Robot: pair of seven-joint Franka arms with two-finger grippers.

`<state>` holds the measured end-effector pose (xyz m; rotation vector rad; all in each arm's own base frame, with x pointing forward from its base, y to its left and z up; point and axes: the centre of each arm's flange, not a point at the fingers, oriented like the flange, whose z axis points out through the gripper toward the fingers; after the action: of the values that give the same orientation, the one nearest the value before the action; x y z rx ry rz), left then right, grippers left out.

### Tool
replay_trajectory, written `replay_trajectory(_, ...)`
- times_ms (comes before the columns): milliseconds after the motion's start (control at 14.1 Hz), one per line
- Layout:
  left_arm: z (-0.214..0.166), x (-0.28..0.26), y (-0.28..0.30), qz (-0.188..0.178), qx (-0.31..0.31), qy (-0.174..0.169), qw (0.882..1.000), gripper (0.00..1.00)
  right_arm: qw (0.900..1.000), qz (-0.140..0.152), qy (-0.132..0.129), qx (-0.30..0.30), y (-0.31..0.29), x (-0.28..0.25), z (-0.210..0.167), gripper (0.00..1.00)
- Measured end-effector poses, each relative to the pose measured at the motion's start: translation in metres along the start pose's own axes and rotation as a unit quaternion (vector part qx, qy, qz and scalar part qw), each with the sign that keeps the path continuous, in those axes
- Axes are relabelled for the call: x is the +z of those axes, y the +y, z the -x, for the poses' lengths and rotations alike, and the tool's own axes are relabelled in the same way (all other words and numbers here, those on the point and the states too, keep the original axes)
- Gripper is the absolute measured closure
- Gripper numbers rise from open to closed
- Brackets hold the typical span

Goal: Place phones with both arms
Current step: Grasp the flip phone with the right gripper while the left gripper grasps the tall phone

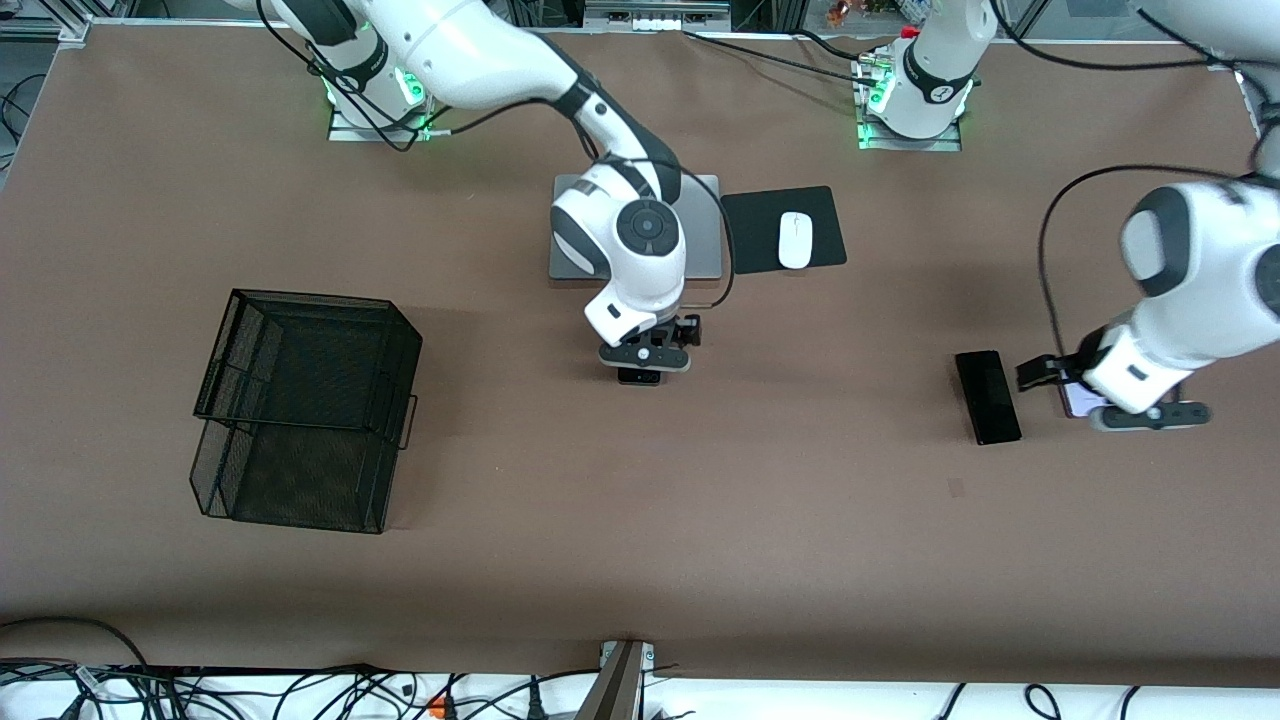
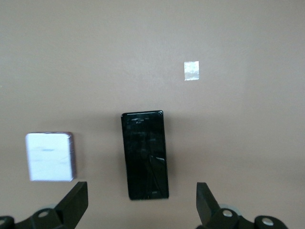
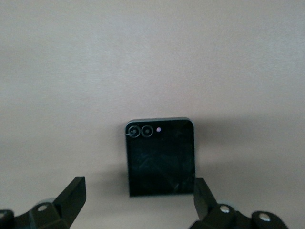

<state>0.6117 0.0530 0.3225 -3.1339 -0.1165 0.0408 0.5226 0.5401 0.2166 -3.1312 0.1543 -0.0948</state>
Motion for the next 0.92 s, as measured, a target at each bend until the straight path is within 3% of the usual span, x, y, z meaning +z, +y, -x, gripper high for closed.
replay_trajectory(355,0.008,0.095,-0.001,0.001,-0.015,-0.032,0.999,0.00,1.000,0.008,0.001,0.001,0.010,0.040,-0.001,0.00)
replay_trajectory(639,0.004,0.142,-0.001,0.005,-0.016,-0.012,1.000,0.00,1.000,0.008,0.000,0.001,0.012,0.044,-0.001,0.00)
replay_trajectory(781,0.002,0.155,-0.003,0.002,-0.011,0.004,1.000,0.00,1.000,0.008,0.001,0.001,0.012,0.044,-0.001,0.20)
replay_trajectory(923,0.001,0.158,-0.005,-0.006,0.000,0.011,1.000,0.00,1.000,0.007,0.001,0.001,0.012,0.044,-0.001,0.20)
